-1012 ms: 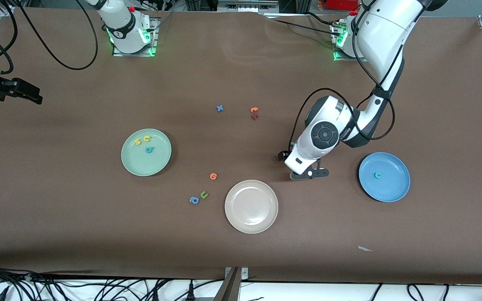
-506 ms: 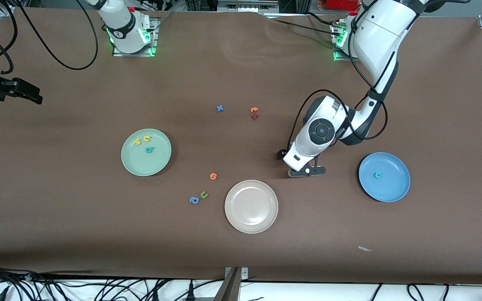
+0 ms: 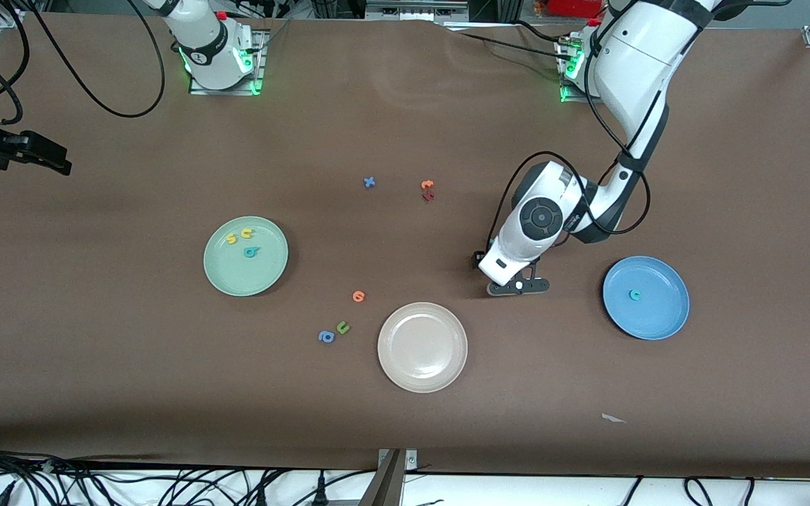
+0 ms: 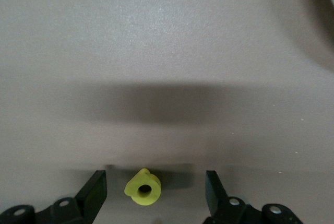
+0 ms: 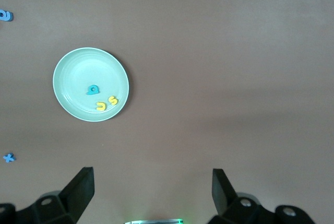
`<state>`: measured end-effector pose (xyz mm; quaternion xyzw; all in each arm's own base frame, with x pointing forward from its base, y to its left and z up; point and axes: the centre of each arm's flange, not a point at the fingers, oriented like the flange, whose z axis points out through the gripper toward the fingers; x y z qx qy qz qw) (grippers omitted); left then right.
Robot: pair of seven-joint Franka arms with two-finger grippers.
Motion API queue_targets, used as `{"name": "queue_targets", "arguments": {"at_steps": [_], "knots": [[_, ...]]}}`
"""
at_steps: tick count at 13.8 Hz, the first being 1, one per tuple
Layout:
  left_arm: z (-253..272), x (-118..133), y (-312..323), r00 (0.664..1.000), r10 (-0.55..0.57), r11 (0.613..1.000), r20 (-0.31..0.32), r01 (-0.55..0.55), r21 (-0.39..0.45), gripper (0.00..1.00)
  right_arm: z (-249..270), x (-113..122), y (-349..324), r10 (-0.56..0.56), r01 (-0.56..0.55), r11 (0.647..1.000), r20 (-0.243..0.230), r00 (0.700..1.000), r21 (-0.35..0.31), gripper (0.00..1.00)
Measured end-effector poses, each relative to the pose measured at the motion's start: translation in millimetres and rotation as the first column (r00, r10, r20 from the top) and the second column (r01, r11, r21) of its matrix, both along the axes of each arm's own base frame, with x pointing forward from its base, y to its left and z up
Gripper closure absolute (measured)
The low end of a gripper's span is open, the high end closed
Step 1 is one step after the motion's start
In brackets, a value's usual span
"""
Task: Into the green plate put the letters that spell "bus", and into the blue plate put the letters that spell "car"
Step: 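Lower and close the left gripper on the yellow letter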
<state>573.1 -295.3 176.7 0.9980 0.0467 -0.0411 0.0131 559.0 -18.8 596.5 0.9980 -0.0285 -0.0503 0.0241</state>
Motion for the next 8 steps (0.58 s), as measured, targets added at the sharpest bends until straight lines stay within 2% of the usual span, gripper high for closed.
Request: {"name": "queue_targets", "arguments": {"at_steps": [2, 5, 7, 8], "knots": [[-1.9, -1.7, 0.6, 1.000, -0.001, 1.000, -0.004, 0.001, 0.002, 0.29, 0.0, 0.0, 0.0, 0.000, 0.000, 1.000, 0.000, 1.000, 0.000, 0.00], [-6.4, -5.0, 1.5, 1.000, -0.001, 1.000, 0.001, 0.001, -0.002, 0.37, 0.0, 0.0, 0.0, 0.000, 0.000, 1.000, 0.000, 1.000, 0.000, 0.00], [-5.3, -4.9, 1.8, 1.000, 0.000, 1.000, 0.011, 0.000, -0.006, 0.56, 0.0, 0.0, 0.0, 0.000, 0.000, 1.000, 0.000, 1.000, 0.000, 0.00], [-5.4, -5.0, 2.0, 1.000, 0.000, 1.000, 0.011, 0.000, -0.006, 0.56, 0.0, 0.0, 0.0, 0.000, 0.000, 1.000, 0.000, 1.000, 0.000, 0.00]]}}
